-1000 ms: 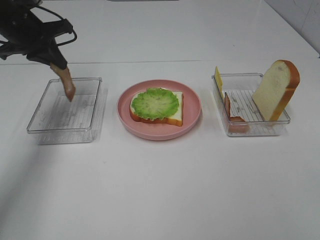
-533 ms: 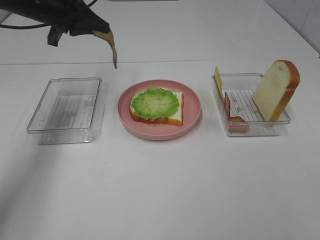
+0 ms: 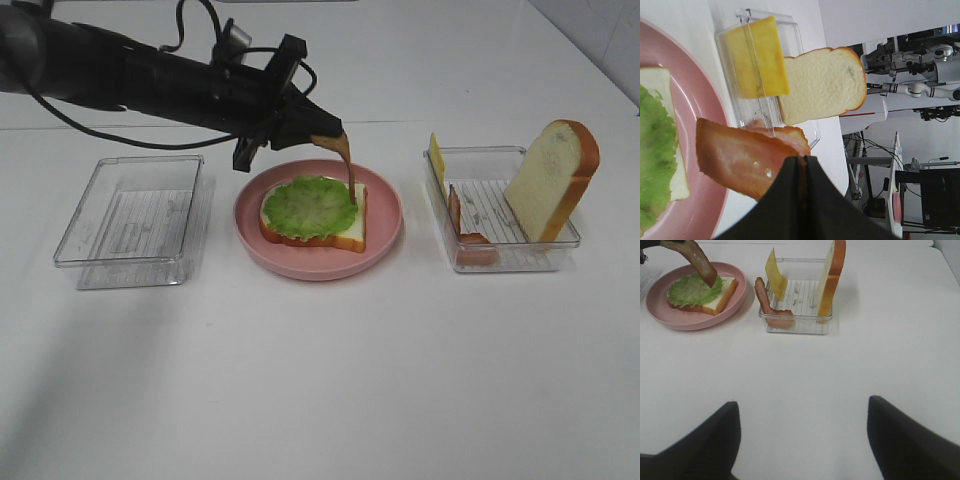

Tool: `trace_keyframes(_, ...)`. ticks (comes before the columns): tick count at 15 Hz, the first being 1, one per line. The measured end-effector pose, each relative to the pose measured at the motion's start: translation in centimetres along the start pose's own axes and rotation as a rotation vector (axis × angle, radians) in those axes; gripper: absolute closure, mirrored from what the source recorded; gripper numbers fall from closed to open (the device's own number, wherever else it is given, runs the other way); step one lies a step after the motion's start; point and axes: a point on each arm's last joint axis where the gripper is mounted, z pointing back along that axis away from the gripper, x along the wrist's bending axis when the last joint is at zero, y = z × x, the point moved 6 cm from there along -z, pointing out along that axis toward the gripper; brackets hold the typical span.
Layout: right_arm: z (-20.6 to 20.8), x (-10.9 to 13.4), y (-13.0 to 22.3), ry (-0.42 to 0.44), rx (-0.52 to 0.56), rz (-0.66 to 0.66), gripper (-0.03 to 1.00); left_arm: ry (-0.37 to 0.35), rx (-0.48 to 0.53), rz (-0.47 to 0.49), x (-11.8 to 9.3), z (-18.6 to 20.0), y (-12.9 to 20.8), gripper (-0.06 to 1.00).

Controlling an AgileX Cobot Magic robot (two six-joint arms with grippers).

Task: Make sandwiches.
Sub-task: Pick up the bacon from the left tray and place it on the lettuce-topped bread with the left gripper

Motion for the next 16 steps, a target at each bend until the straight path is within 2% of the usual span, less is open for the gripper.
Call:
trace_keyframes(3, 0.0, 0.0, 0.0, 0.0, 0.0, 0.0, 0.28, 0.0, 0.023, -0.025, 0.6, -1.5, 0.6, 0.94)
trace_keyframes(5, 0.0, 0.0, 0.0, 0.0, 0.0, 0.0, 0.28, -0.02, 0.001, -0.044, 1.1, -1.6, 0.2, 0.94)
trace_keyframes(10, 0.0, 0.0, 0.0, 0.0, 0.0, 0.0, 0.28, -0.15, -0.015, -0.151, 3.2, -0.9, -0.6, 0.94)
trace_keyframes(16, 0.0, 0.0, 0.0, 0.0, 0.0, 0.0, 0.28, -0.18, -0.045, -0.143, 4.3, 0.3, -1.7, 0.94)
